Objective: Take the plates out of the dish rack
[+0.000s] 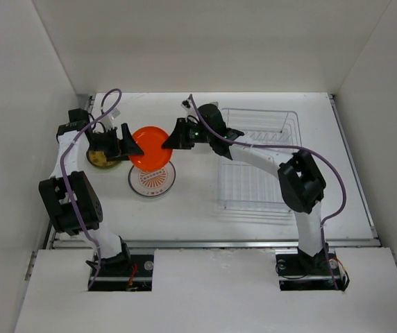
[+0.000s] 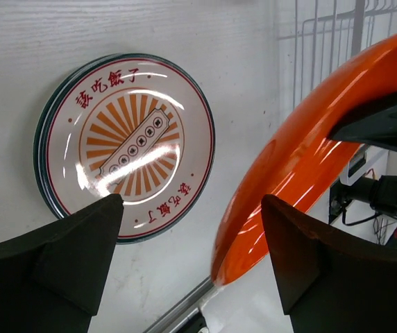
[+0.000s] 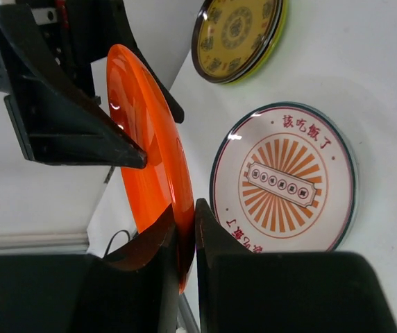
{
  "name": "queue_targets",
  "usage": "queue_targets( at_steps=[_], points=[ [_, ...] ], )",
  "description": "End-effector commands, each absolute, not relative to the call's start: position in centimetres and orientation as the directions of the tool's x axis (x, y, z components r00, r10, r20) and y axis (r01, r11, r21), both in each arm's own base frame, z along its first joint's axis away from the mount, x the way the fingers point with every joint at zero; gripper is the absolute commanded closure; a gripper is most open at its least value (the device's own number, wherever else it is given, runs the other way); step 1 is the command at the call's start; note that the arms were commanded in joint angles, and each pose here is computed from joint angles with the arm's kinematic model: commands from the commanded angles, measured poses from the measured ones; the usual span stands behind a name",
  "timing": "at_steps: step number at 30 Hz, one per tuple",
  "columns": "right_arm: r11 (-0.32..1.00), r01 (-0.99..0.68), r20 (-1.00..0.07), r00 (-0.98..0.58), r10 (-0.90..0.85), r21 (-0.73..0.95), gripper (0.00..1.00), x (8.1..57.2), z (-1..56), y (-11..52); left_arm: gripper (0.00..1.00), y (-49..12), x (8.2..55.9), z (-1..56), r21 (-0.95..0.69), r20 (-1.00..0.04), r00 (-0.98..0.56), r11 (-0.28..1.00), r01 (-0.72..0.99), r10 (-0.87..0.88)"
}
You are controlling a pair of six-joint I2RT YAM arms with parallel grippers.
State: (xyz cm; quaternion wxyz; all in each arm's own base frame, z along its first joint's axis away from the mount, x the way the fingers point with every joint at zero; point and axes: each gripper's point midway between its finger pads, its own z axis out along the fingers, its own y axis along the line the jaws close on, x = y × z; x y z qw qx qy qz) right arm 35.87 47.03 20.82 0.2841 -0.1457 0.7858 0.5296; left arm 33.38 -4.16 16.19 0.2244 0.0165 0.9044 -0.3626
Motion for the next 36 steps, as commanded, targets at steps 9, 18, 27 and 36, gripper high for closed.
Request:
queue_targets(
  at_steps=[9,18,27,36],
  points=[
    [0.234,-0.586,-0.614,-0.786,0.067,0.776,1.00,33.7,23.6,50.1,1.00,-5.8,33.3,18.6,-0.697,-0.452,-0.880,0.674,0.244,-0.149],
    [0.298,-0.553,-0.589,-0.807,0.039,0.778,0.34,33.7,22.3,49.7,1.00,-5.5,32.1,20.3,-0.685,-0.446,-0.882,0.691,0.230,-0.149],
    [0.528,-0.509,-0.659,-0.740,0.135,0.680,0.09,35.8,24.4,45.8,1.00,4.3,34.7,23.3,-0.724,-0.462,-0.748,0.690,0.007,-0.476],
    [0.590,-0.505,-0.703,-0.694,0.155,0.629,0.09,33.9,26.7,41.7,1.00,16.5,38.7,16.1,-0.556,-0.373,-0.584,0.677,-0.482,-0.721]
  ],
)
